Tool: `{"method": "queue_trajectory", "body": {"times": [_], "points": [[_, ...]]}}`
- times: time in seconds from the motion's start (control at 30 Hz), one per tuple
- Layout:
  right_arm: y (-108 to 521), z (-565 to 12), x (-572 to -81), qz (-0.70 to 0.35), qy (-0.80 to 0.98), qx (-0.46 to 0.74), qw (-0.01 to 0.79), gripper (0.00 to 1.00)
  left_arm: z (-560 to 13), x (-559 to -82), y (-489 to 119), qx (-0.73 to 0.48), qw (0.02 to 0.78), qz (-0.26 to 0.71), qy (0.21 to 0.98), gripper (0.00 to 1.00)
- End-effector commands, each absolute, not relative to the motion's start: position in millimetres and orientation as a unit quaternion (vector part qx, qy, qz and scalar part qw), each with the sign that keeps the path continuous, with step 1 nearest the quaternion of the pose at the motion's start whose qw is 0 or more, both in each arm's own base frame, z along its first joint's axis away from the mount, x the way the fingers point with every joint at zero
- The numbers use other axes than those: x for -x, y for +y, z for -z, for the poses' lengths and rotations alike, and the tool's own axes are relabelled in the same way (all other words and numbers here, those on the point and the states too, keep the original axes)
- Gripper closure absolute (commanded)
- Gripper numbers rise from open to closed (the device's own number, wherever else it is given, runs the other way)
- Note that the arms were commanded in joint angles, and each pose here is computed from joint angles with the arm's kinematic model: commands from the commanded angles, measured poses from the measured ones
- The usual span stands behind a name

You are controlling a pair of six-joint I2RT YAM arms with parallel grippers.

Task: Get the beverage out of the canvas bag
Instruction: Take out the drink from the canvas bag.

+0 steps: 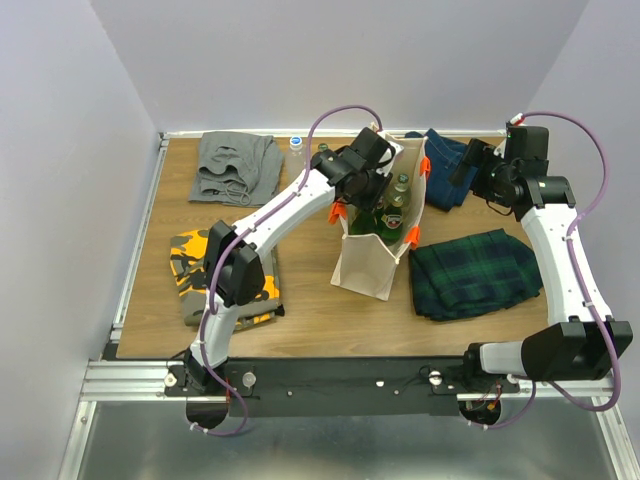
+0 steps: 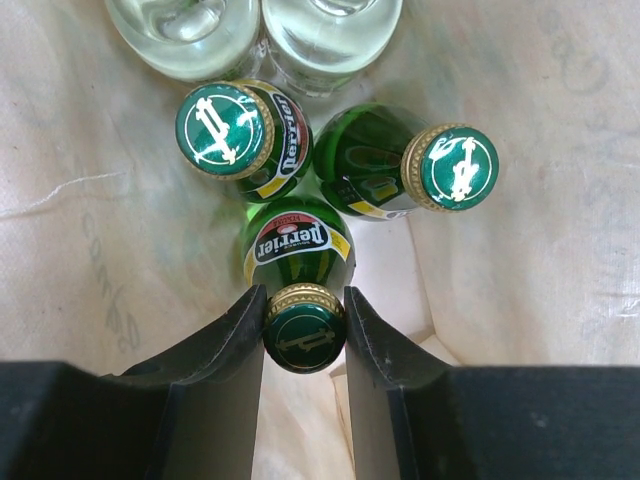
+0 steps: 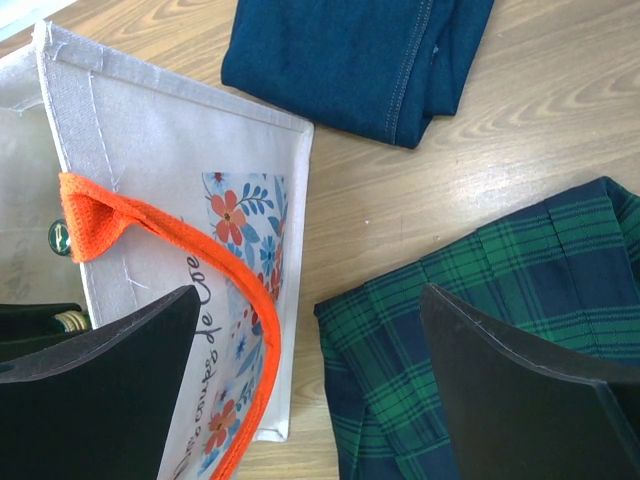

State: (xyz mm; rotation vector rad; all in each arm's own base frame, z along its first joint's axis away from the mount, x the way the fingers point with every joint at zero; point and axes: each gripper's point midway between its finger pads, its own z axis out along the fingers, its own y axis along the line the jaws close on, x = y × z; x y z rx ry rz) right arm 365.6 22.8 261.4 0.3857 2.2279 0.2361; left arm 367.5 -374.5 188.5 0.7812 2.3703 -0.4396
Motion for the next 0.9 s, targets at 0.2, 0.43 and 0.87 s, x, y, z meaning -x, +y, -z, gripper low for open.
{"method": "queue_trajectory", "body": {"times": [0.2,0.43,0.87], "points": [[18,-264,-365,-0.083,0.886,-0.150,0.430,0.00,-243,-377,-384,-0.293,0.361,0.194,0.864,1.00],[19,-265,-365,-0.085,0.886,-0.151,0.431,0.00,-258,-375,-384,-0.294,0.370,0.202,0.858,1.00],[20,-269,-363,-0.088,0.884,-0.153,0.433,0.00,-279,-371,-383,-0.290,0.384,0.215,0.850,1.00]]}}
